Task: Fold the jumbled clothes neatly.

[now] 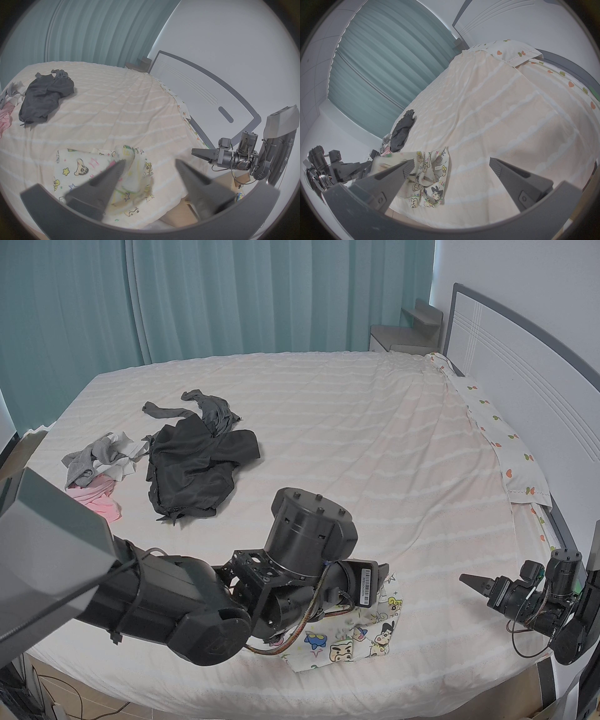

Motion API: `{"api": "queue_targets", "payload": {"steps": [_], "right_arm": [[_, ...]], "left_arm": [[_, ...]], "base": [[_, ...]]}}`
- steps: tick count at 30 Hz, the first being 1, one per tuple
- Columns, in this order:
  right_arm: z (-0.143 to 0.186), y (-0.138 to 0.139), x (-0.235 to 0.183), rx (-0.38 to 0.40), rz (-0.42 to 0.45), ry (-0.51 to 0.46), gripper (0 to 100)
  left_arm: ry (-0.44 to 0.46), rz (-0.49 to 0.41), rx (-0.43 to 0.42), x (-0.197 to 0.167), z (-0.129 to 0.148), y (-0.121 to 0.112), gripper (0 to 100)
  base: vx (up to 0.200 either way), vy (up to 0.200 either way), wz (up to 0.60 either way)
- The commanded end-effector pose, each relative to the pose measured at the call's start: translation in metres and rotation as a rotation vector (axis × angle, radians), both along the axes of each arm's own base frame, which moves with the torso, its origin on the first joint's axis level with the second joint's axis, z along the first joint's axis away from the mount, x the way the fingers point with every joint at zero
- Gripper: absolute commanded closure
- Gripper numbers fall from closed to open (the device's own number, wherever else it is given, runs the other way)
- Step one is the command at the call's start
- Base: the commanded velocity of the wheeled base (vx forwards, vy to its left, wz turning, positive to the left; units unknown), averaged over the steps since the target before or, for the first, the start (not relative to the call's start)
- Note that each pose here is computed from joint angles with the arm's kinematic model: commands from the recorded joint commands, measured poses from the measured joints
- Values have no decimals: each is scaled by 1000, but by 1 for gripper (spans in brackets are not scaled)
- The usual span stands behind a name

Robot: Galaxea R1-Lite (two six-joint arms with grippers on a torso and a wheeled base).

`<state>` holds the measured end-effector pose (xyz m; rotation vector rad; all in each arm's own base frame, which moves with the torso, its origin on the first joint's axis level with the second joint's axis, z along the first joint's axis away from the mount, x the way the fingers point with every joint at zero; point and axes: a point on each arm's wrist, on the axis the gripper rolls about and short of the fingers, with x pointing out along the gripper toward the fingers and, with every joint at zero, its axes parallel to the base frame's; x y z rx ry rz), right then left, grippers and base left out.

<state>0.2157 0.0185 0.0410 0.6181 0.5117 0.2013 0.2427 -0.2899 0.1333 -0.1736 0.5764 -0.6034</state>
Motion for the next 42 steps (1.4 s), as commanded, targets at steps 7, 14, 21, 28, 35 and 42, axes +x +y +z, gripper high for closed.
{"api": "queue_targets", "payload": {"steps": [7, 14, 21, 28, 35, 42], "right_arm": [[-2, 2, -3, 6, 7, 12, 0], [-2, 13, -5, 22, 54, 19, 0], [9, 41, -1, 20, 178, -58, 0], [9, 92, 17, -66, 385, -85, 0], [21, 153, 45, -345, 387, -12, 0], [13, 208, 47, -504, 450, 63, 0]], "left_arm": [[-59, 21, -49, 3, 8, -3, 0], [-73, 155, -46, 5, 18, 47, 0], [41, 268, -157, -15, 24, 117, 0], [192, 348, -215, -32, 2, 165, 0], [207, 391, -317, -30, -17, 188, 0], [188, 420, -339, -21, -27, 195, 0]], "base": [[0, 0, 0], [0, 0, 0], [0, 0, 0], [0, 0, 0], [0, 0, 0], [0, 0, 0]]}}
